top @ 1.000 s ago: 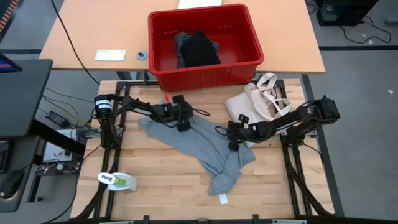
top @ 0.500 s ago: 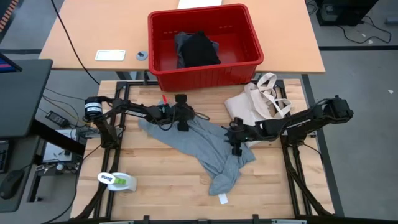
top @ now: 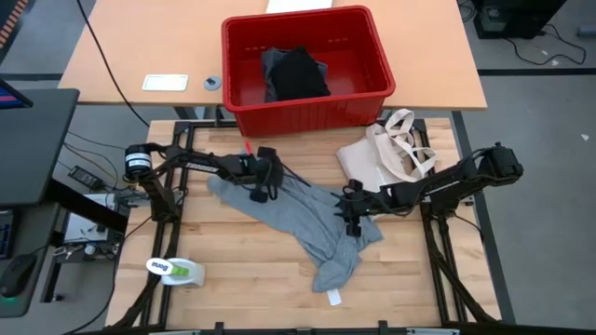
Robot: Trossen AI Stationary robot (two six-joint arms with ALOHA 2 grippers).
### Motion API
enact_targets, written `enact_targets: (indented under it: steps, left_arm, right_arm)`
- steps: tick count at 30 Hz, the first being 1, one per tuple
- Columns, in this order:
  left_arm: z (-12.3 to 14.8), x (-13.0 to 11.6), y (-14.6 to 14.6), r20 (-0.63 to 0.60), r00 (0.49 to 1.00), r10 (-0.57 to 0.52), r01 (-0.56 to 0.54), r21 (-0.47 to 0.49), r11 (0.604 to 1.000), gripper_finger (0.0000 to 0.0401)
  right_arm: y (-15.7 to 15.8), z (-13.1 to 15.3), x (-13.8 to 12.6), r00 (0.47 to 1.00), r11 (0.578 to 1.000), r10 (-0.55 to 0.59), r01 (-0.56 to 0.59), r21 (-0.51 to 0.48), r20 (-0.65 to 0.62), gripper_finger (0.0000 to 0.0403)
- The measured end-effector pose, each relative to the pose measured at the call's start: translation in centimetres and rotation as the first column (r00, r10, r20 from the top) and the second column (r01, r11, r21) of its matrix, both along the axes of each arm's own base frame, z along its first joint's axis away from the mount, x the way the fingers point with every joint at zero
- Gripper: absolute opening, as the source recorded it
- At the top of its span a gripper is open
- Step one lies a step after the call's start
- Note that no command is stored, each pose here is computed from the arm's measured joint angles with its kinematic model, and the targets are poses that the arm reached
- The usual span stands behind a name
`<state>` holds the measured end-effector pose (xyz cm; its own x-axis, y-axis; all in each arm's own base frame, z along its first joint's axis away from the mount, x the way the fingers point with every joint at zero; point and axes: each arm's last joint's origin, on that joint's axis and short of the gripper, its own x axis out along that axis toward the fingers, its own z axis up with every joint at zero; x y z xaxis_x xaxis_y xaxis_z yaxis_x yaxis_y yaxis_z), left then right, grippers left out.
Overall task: Fold Laundry from Bin
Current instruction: Fold the gray shirt
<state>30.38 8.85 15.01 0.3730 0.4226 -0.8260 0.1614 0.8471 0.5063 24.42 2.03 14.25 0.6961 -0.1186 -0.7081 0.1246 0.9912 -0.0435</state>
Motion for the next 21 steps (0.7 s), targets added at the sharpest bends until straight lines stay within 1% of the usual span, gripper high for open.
enact_targets:
  steps: [1, 2, 5, 6, 8, 10, 12, 14, 18, 21]
  left_arm:
    - [0.2, 0.0, 0.0, -0.024, 1.0, 0.013, -0.013, 0.009, 1.0, 0.0009]
    - [0.5, -0.1, 0.2, -0.047, 0.998, 0.04, -0.038, 0.037, 0.999, 0.0009]
    - [2.0, 0.2, 0.7, -0.089, 0.986, 0.143, -0.126, 0.171, 0.977, 0.0009]
    - [2.5, 0.3, 0.8, -0.096, 0.982, 0.161, -0.14, 0.197, 0.97, 0.0009]
    - [3.3, 0.4, 0.9, -0.128, 0.979, 0.161, -0.136, 0.188, 0.973, 0.0009]
    - [3.9, 0.7, 1.0, -0.121, 0.986, 0.119, -0.105, 0.116, 0.988, 0.0009]
    - [4.1, 1.0, 1.2, -0.11, 0.993, 0.034, -0.032, 0.016, 0.999, 0.0009]
    - [4.1, 1.0, 1.3, -0.104, 0.993, -0.05, 0.046, -0.038, 0.998, 0.0009]
    - [4.3, 1.6, 1.4, -0.078, 0.982, -0.171, 0.169, -0.028, 0.985, 0.0009]
    - [4.0, 2.1, 1.5, -0.064, 0.973, -0.222, 0.221, -0.015, 0.975, 0.0009]
  right_arm:
    - [0.0, -0.1, -0.1, 1.0, 1.0, -0.005, 0.005, -0.004, 0.003, 0.0138]
    - [-0.1, -0.2, -0.2, 1.0, 1.0, -0.01, 0.01, -0.009, 0.005, 0.0138]
    - [-0.1, -0.3, -0.2, 1.0, 1.0, -0.023, 0.023, -0.021, 0.017, 0.0138]
    - [-0.1, -0.3, -0.2, 0.999, 0.999, -0.026, 0.027, -0.024, 0.019, 0.0138]
    - [-0.2, -0.3, -0.2, 0.999, 0.999, -0.031, 0.032, -0.03, 0.021, 0.0138]
    - [-0.2, -0.3, -0.2, 0.999, 0.999, -0.03, 0.031, -0.031, 0.023, 0.0138]
    - [-0.2, -0.3, -0.2, 0.999, 0.999, -0.03, 0.031, -0.033, 0.02, 0.0138]
    - [-0.2, -0.3, -0.2, 0.999, 0.999, -0.032, 0.032, -0.035, 0.022, 0.0138]
    - [-0.2, -0.2, -0.1, 0.999, 0.999, -0.03, 0.031, -0.035, 0.036, 0.0138]
    - [-0.1, -0.1, -0.1, 0.999, 0.999, -0.029, 0.031, -0.035, 0.042, 0.0138]
